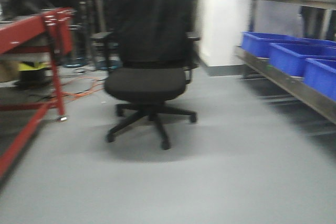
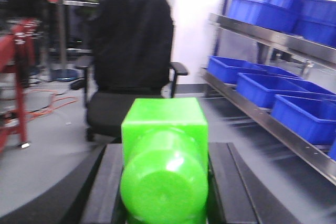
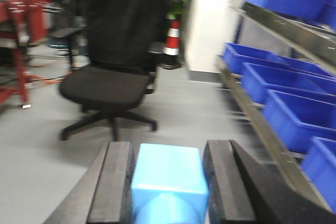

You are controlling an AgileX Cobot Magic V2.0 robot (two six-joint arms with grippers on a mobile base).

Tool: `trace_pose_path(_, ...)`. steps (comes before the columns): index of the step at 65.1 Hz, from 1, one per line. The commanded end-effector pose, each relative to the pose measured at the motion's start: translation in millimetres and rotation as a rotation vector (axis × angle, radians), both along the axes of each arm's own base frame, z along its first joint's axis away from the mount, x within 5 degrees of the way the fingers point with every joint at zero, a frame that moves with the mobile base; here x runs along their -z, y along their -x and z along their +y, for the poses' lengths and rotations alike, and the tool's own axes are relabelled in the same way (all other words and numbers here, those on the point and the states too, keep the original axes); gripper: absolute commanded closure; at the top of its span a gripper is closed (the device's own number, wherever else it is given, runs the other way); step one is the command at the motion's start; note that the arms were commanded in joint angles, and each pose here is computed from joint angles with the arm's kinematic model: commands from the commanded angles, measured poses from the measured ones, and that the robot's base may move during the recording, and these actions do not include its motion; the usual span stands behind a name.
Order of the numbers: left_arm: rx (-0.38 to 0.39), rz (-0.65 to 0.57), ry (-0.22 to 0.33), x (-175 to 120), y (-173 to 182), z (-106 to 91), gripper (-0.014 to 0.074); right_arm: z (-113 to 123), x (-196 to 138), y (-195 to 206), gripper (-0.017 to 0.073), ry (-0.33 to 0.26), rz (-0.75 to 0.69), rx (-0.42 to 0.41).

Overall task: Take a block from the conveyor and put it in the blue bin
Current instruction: 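Drive away from the conveyor holding both blocks, then drive up to the shelf rack of blue bins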

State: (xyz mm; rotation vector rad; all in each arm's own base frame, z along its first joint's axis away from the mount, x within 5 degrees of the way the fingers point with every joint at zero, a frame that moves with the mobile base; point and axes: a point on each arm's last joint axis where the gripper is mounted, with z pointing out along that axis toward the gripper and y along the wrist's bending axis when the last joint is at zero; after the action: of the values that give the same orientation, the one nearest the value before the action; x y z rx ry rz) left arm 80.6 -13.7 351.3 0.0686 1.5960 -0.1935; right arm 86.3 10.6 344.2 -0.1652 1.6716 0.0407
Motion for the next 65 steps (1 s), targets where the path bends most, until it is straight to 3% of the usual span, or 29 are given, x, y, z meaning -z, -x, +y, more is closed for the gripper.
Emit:
trace_pose_path(1,0.005,-0.023,-0.002,-1.5,1.0,-0.2,0.0704,0.2,-1.6,0.2,0.0720,0.009,-0.026,-0.004)
trace_pose_path(65,0.005,-0.023,-0.002,-1.5,1.0,-0.2,0.0704,0.2,-1.6,0.2,0.0720,0.009,-0.026,-0.004)
